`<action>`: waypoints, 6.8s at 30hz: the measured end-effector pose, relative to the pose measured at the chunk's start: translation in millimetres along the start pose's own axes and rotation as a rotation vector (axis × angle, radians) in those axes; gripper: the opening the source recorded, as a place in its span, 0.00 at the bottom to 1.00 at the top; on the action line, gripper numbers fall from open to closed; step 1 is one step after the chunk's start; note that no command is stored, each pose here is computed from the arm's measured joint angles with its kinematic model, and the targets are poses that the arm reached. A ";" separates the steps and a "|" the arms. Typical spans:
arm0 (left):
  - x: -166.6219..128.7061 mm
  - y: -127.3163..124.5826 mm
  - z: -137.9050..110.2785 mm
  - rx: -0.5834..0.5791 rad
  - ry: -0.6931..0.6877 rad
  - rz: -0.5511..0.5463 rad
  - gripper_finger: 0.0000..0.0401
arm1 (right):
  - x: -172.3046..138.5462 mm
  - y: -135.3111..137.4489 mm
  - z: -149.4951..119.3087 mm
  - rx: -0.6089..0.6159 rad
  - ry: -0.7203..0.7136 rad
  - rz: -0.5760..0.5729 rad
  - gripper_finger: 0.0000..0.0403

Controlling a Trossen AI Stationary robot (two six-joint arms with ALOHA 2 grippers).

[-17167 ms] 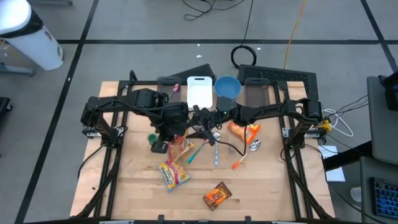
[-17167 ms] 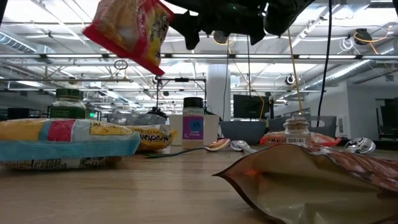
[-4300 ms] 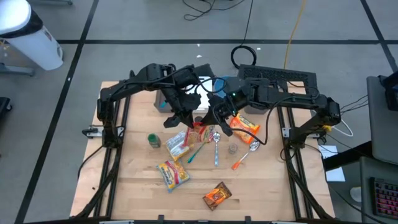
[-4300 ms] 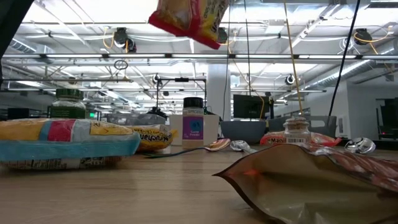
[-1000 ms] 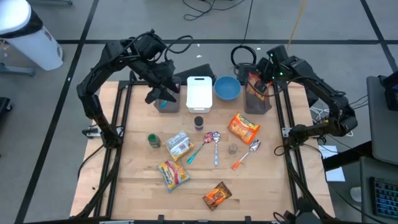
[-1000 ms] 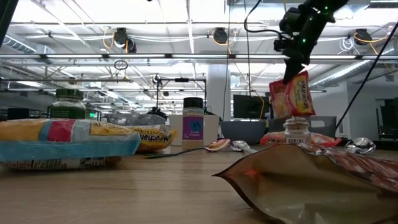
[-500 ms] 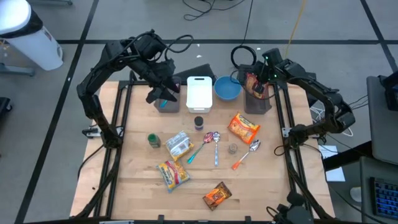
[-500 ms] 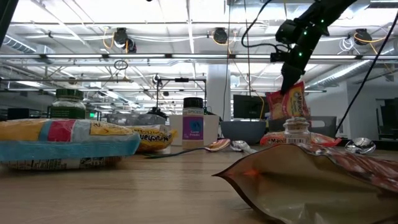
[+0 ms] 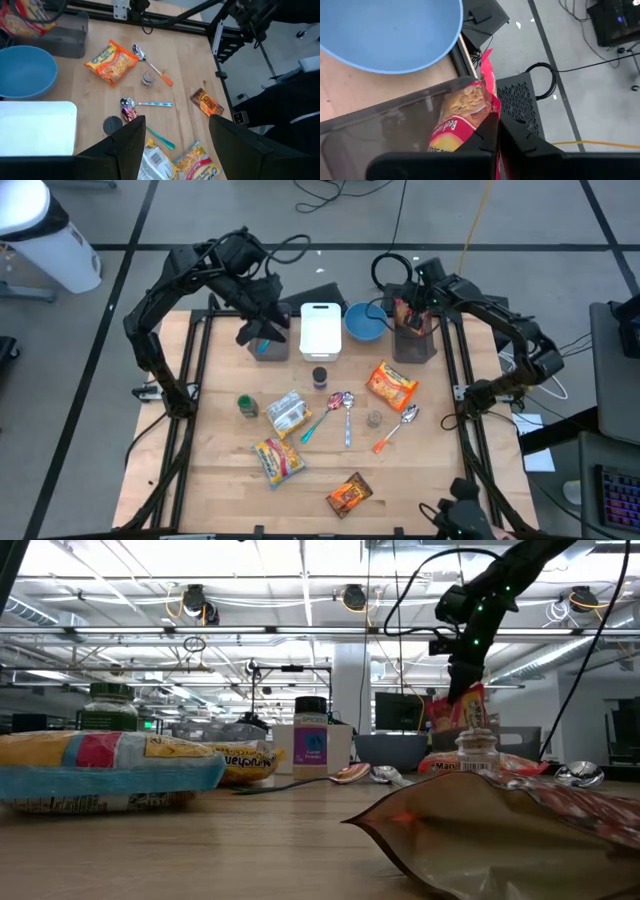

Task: Pick & Place Food Item
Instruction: Put the red noodle pack into the right black bin, then put the black seasoning bottle into the white bin

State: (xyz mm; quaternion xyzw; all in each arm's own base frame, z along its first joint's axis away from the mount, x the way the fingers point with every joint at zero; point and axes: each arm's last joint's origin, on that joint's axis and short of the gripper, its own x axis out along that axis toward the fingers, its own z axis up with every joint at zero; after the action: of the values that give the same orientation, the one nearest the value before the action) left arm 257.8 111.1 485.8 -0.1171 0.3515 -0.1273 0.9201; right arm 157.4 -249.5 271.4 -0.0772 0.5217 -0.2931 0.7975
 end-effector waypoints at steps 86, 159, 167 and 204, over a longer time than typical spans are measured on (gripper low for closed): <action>27.0 -34.4 -219.4 -0.402 -0.528 0.192 0.57 | -97.0 126.9 135.3 0.553 -0.958 0.764 0.29; 68.9 -34.6 -237.7 -0.533 -0.502 0.141 0.57 | 4.3 288.7 53.5 0.417 -0.693 0.427 0.69; 78.6 -29.3 -226.3 -0.511 -0.532 0.120 0.57 | 24.3 300.7 51.7 0.470 -0.683 0.449 0.69; 78.0 -27.3 -225.6 -0.510 -0.532 0.108 0.57 | 46.8 292.9 74.8 0.436 -0.688 0.509 0.69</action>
State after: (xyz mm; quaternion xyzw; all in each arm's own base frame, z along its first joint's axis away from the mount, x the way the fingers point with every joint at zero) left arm 157.2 32.3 282.3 -0.3529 0.1261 0.0482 0.9259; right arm 349.7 -49.7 142.1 0.1297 0.1563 -0.1487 0.9678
